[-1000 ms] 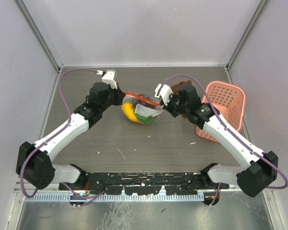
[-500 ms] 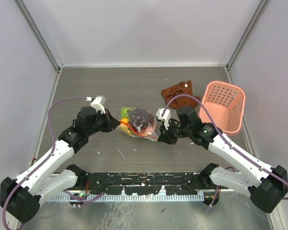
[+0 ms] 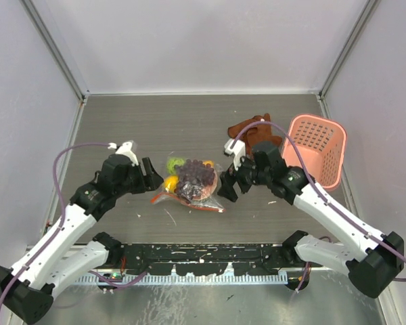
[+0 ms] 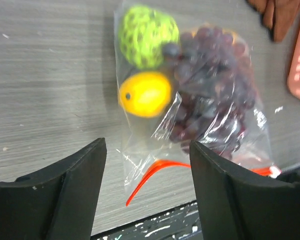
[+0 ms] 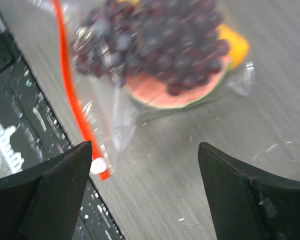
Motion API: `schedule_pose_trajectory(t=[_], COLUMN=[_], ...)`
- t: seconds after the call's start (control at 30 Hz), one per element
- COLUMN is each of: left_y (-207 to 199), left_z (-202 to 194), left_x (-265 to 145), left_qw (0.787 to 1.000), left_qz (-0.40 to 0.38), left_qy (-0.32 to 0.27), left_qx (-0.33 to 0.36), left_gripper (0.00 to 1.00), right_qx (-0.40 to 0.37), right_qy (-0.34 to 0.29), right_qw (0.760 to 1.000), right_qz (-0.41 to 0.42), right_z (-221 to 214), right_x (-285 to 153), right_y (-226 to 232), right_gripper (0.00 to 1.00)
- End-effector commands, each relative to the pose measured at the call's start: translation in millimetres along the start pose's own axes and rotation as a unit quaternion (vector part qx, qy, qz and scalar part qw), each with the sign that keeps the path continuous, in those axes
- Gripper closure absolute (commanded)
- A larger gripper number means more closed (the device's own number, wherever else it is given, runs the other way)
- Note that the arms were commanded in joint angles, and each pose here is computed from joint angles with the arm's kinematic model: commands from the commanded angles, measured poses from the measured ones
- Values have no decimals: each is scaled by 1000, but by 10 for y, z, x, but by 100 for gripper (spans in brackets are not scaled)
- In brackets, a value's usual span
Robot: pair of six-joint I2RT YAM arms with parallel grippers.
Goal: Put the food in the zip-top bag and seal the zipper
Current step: Place the zipper food storage bag at the center of the board, then reset both arms
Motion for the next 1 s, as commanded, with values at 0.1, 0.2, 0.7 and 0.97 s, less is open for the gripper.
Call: schedule_pose_trajectory(t=[0.1, 0.2, 0.7, 0.97], left_y=[144, 196, 356, 421], left_z=[537, 704, 1091, 1010], left_x=[-464, -583, -1223, -1093], left_qw=[984, 972, 913, 902], left_qz=[133, 181, 249, 232], left_qy=[-118, -146, -312, -355], left_qx=[35, 43, 86, 81], left_gripper=[14, 2, 2, 2], right_qx=[124, 201, 225, 210], right_qy=[-82, -109, -319, -393], right_qw=[979, 949, 728, 700], right_qz=[-137, -218, -564, -557], right_z=[569, 611, 490, 298], right_x=[-293, -479, -1987, -2146], right_y=[-562, -885, -882, -695], right_gripper=[0, 0, 0, 0])
Point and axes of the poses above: each gripper's point midway between its finger pads, its own x axis out along the fingers, its own y axis along the line the jaws close on, z = x × y, the point moved 7 cm from there along -x, back along the fingers, and after that the axes turned 5 degrees about x, right-handed, at the moved point
